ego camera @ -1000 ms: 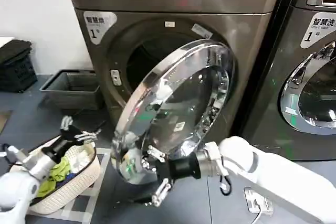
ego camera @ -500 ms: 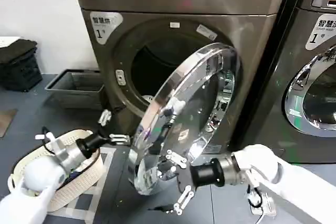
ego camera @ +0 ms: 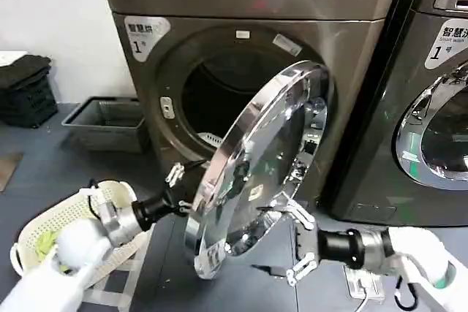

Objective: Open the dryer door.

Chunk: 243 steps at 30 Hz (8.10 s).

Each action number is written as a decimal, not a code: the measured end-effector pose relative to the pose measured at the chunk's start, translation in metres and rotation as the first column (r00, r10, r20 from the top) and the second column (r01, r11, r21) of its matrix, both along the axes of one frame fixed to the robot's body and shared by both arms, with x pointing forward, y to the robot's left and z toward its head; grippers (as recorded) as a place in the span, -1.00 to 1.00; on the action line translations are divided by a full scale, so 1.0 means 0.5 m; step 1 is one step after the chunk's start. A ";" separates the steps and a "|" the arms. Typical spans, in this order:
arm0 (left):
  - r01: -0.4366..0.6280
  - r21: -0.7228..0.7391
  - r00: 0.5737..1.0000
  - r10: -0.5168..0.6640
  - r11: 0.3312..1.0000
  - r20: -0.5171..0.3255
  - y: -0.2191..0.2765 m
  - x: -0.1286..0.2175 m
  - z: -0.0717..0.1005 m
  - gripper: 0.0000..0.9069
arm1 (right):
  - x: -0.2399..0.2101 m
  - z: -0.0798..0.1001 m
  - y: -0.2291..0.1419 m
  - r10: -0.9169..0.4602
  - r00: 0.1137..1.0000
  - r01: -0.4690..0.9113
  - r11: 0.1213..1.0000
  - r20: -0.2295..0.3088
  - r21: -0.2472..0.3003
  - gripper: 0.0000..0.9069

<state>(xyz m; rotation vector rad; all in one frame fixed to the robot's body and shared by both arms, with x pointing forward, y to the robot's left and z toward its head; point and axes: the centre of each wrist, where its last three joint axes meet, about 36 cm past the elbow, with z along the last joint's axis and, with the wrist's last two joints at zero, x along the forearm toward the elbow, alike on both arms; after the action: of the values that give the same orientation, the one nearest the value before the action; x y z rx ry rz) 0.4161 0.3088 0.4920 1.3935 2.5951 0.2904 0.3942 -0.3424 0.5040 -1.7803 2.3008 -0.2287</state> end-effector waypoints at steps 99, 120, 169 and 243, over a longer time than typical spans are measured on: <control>0.289 -0.133 0.957 -0.284 0.948 0.055 -0.635 0.250 -0.150 1.00 | -1.063 -0.028 -0.500 -0.132 -0.935 0.062 -0.975 0.330 -0.212 1.00; 0.229 -0.154 0.971 -0.236 0.961 -0.030 -0.571 0.192 -0.129 1.00 | -1.075 -0.008 -0.517 -0.092 -0.936 0.015 -0.975 0.339 -0.223 1.00; -0.708 0.551 -0.030 0.760 0.443 -0.649 0.151 -0.032 0.197 1.00 | -1.080 -0.025 -0.524 -0.142 -0.977 0.097 -0.961 0.161 -0.260 1.00; -0.726 0.631 -0.424 0.545 0.273 -0.724 0.405 0.011 0.135 1.00 | -1.102 -0.052 -0.507 -0.155 -0.982 0.130 -0.970 0.109 -0.205 1.00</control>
<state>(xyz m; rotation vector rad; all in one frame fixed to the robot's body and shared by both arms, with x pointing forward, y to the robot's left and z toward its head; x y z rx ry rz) 0.4214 0.5114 0.5593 -1.0652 3.8705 -1.1501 -0.1569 -0.5958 0.4782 -2.0237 -1.8690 0.2949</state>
